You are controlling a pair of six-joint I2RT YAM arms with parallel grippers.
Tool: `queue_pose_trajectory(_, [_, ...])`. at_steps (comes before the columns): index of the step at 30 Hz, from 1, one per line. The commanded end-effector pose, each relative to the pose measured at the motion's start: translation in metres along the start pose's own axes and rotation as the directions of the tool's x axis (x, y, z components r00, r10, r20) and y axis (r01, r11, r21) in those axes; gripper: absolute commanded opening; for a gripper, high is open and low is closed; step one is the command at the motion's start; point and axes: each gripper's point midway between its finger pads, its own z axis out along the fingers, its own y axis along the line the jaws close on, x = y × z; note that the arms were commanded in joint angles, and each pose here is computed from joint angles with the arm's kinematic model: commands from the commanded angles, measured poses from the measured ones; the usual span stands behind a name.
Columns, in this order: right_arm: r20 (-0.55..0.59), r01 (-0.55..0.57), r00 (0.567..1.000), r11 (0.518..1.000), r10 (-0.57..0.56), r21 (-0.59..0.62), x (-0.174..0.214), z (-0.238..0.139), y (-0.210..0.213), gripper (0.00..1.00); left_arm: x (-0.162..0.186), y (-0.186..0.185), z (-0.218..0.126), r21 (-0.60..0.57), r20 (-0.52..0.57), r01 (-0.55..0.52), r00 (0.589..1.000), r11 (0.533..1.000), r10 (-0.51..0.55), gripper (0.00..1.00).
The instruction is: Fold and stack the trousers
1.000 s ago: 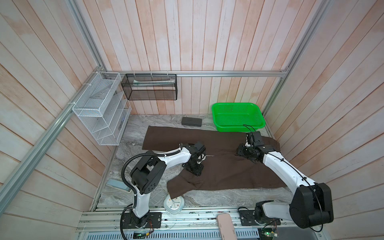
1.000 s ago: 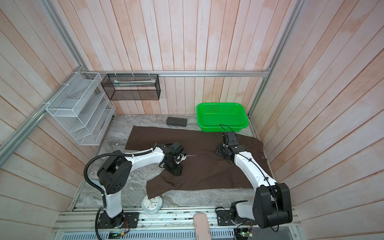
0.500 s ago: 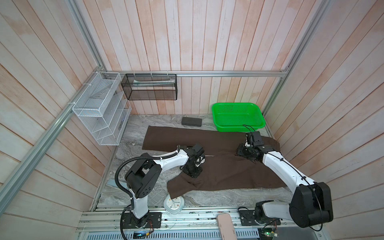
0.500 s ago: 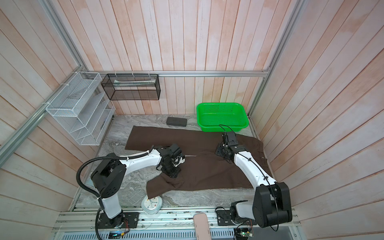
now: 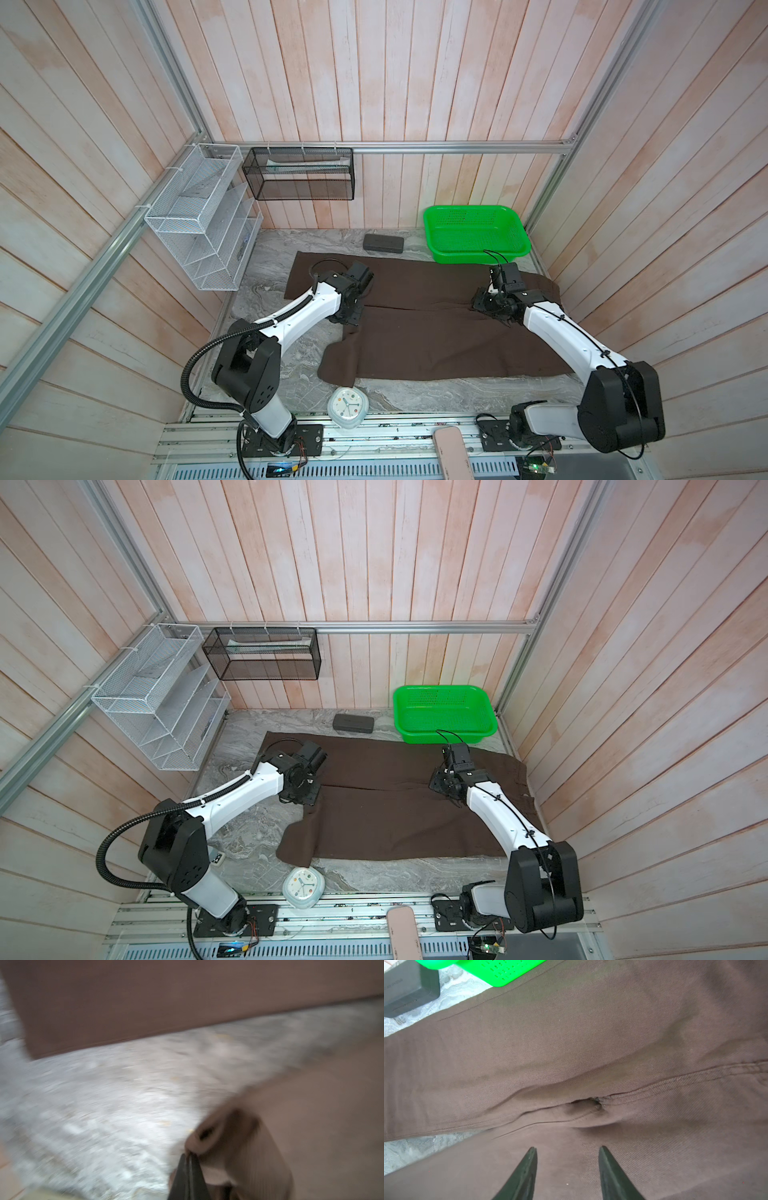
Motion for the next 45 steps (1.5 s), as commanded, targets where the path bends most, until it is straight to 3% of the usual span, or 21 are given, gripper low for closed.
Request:
queue_pose_trajectory(1, [-0.008,0.001,1.0,1.0,-0.001,0.017,0.0,0.0,0.001,0.5,0.005,0.065,-0.013,-0.271,-0.017,0.063,0.997,0.961,-0.07,0.0])
queue_pose_trajectory(6, [-0.008,0.007,1.0,1.0,-0.007,0.02,0.0,0.0,0.001,0.5,0.002,0.107,-0.019,-0.444,-0.053,0.068,0.993,0.894,-0.101,0.0])
queue_pose_trajectory(9, [-0.011,0.007,1.0,1.0,-0.007,0.022,0.001,0.002,0.0,0.5,-0.009,0.114,-0.018,-0.475,-0.061,0.058,0.993,0.878,-0.099,0.0])
queue_pose_trajectory(15, [-0.022,0.009,1.0,1.0,-0.008,0.025,0.005,0.008,-0.002,0.49,-0.022,0.086,0.003,-0.376,-0.085,0.019,0.995,0.926,-0.055,0.01])
queue_pose_trajectory(19, [-0.037,0.013,0.999,0.999,-0.012,0.033,0.011,0.014,-0.004,0.5,-0.02,0.079,0.006,-0.317,-0.07,0.054,0.994,0.947,-0.08,0.36])
queue_pose_trajectory(23, [-0.061,0.019,0.998,0.999,-0.017,0.039,0.018,0.02,-0.007,0.5,-0.012,0.081,-0.004,-0.258,-0.039,0.118,0.99,0.959,-0.133,0.51])
queue_pose_trajectory(27, [-0.076,0.021,0.997,0.999,-0.018,0.043,0.024,0.025,-0.011,0.5,0.01,0.085,-0.001,-0.169,-0.05,0.203,0.976,0.964,-0.214,0.54])
queue_pose_trajectory(34, [-0.116,0.038,0.993,0.997,-0.031,0.063,0.04,0.034,-0.019,0.5,0.058,0.094,0.037,-0.061,-0.141,0.329,0.932,0.942,-0.334,0.55])
queue_pose_trajectory(45, [-0.115,0.041,0.993,0.997,-0.034,0.061,0.044,0.033,-0.021,0.51,0.061,0.107,0.086,-0.025,-0.218,0.375,0.903,0.927,-0.371,0.59])
